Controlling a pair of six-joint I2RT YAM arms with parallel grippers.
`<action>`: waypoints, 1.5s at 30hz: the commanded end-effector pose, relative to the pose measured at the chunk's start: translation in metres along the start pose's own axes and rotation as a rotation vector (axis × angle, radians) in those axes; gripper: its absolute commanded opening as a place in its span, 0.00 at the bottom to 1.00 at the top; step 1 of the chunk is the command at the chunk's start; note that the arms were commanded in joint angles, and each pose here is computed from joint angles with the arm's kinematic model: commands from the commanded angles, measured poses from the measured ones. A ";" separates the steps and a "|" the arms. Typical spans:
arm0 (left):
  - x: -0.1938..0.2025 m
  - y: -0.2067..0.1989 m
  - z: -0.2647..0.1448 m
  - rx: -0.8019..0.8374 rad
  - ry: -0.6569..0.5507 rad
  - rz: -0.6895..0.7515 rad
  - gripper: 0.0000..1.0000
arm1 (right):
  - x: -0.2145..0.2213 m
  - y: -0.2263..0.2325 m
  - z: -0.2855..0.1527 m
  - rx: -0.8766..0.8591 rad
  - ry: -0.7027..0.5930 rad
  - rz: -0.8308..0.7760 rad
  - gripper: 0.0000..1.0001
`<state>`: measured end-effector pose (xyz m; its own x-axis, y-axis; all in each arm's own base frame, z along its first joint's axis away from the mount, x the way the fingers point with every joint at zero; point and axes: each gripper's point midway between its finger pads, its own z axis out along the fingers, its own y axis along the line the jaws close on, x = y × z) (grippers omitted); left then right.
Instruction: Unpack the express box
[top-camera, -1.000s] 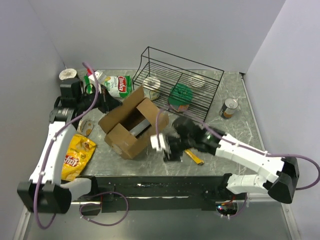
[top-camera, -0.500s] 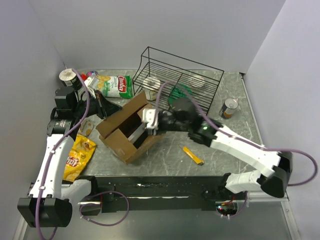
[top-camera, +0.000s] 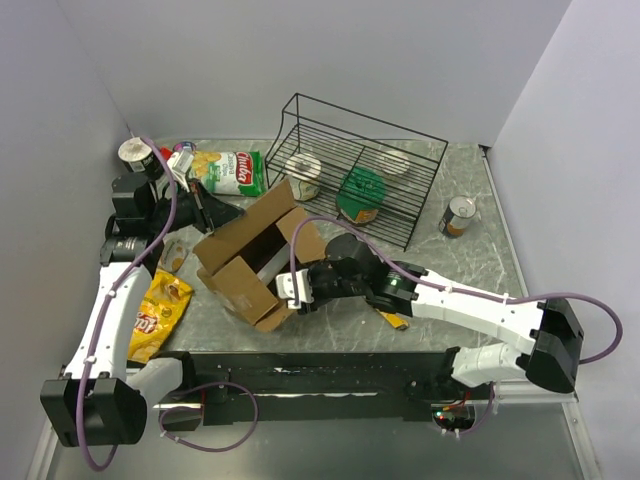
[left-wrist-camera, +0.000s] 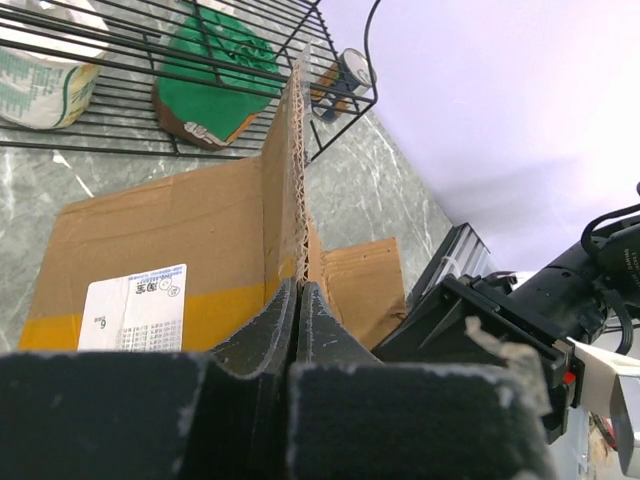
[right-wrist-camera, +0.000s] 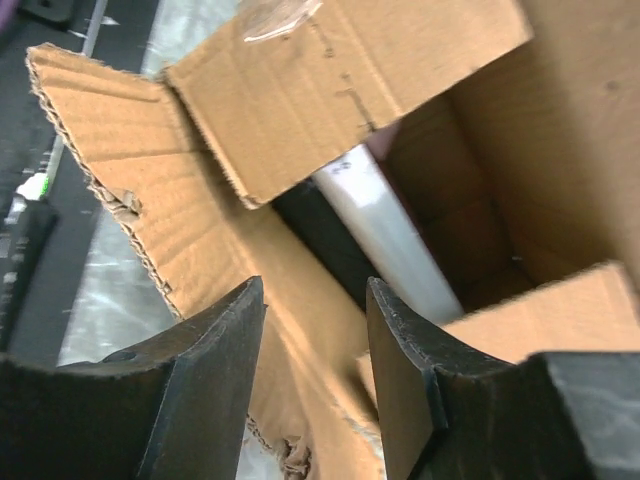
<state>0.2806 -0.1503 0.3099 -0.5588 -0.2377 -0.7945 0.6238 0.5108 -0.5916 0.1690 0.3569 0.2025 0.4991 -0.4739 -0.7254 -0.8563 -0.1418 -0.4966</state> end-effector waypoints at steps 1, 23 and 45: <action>-0.006 -0.012 0.002 0.072 -0.014 0.035 0.01 | -0.014 -0.037 0.005 0.089 0.009 -0.098 0.55; 0.013 0.015 0.024 0.178 0.136 -0.100 0.01 | 0.089 -0.054 0.095 -0.145 0.273 -0.287 0.68; 0.022 0.057 0.042 0.107 0.198 -0.147 0.01 | 0.016 -0.068 0.024 -0.032 0.090 -0.185 0.10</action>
<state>0.3116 -0.1685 0.2571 -0.7819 -0.1204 -0.6117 0.5535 0.3176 -0.7699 0.2710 0.3985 0.1417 0.6721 -0.5872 -0.4511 -0.7067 -0.3266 -0.6277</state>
